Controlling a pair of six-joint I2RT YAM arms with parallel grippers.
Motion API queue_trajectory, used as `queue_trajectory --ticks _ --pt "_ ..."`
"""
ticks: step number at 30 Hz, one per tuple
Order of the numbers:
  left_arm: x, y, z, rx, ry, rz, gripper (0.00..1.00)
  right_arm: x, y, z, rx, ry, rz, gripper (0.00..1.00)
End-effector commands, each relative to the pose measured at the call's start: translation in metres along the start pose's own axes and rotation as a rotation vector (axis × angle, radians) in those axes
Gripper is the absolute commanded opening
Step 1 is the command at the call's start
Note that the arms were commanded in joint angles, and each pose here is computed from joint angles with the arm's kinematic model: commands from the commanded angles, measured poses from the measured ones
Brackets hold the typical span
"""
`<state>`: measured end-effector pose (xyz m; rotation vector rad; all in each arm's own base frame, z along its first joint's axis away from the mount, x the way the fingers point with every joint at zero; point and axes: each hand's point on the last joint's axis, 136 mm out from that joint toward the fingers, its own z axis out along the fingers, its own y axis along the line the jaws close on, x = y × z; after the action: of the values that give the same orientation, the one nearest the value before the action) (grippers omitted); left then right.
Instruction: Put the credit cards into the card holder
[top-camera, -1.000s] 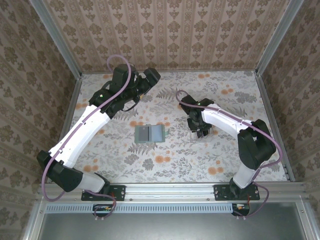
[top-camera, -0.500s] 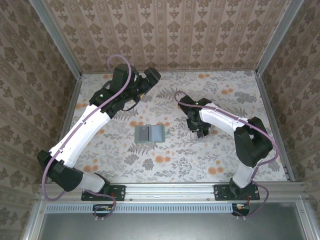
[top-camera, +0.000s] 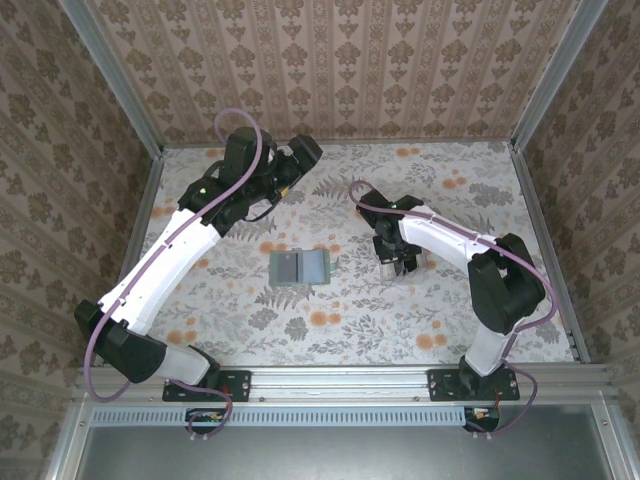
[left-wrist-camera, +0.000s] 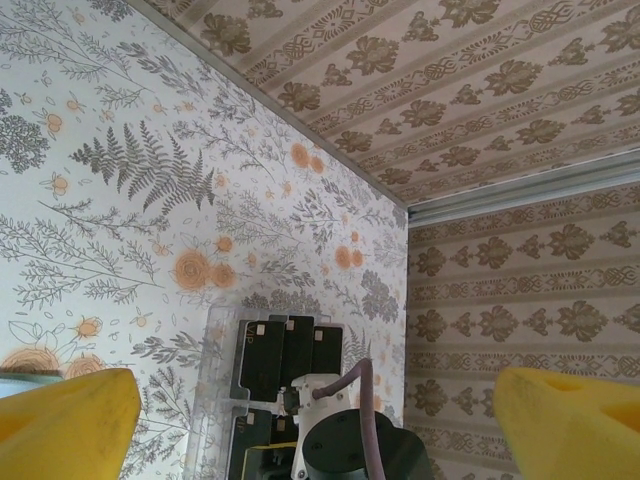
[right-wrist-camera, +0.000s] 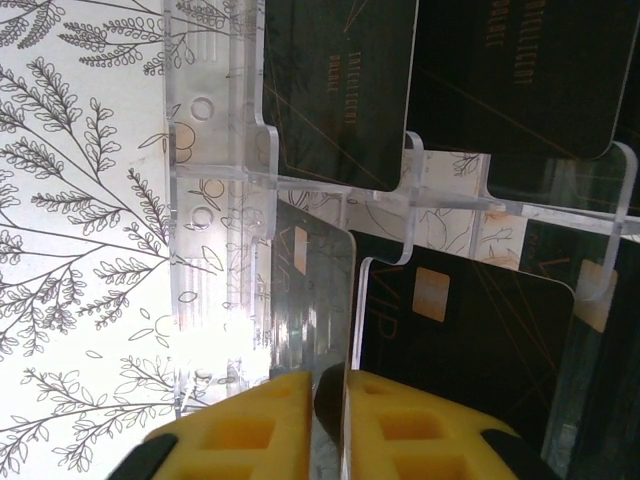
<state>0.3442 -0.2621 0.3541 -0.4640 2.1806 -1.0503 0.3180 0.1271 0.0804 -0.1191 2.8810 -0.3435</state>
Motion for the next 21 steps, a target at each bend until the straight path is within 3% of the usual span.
queue_trajectory --ticks 1,9,14,21 --pt "-0.003 -0.008 0.002 0.03 -0.005 0.017 1.0 -0.003 0.001 -0.002 -0.023 0.001 0.003 0.13" --pt "-0.002 -0.002 0.004 0.015 -0.005 0.022 1.0 -0.005 0.002 -0.006 -0.079 -0.001 0.038 0.0" --pt "0.006 0.013 0.01 -0.023 0.014 0.035 1.0 -0.006 0.001 -0.013 -0.11 -0.021 0.064 0.0" --pt "0.023 0.064 0.02 -0.141 0.039 0.087 1.0 -0.008 0.001 -0.027 -0.158 -0.062 0.099 0.0"
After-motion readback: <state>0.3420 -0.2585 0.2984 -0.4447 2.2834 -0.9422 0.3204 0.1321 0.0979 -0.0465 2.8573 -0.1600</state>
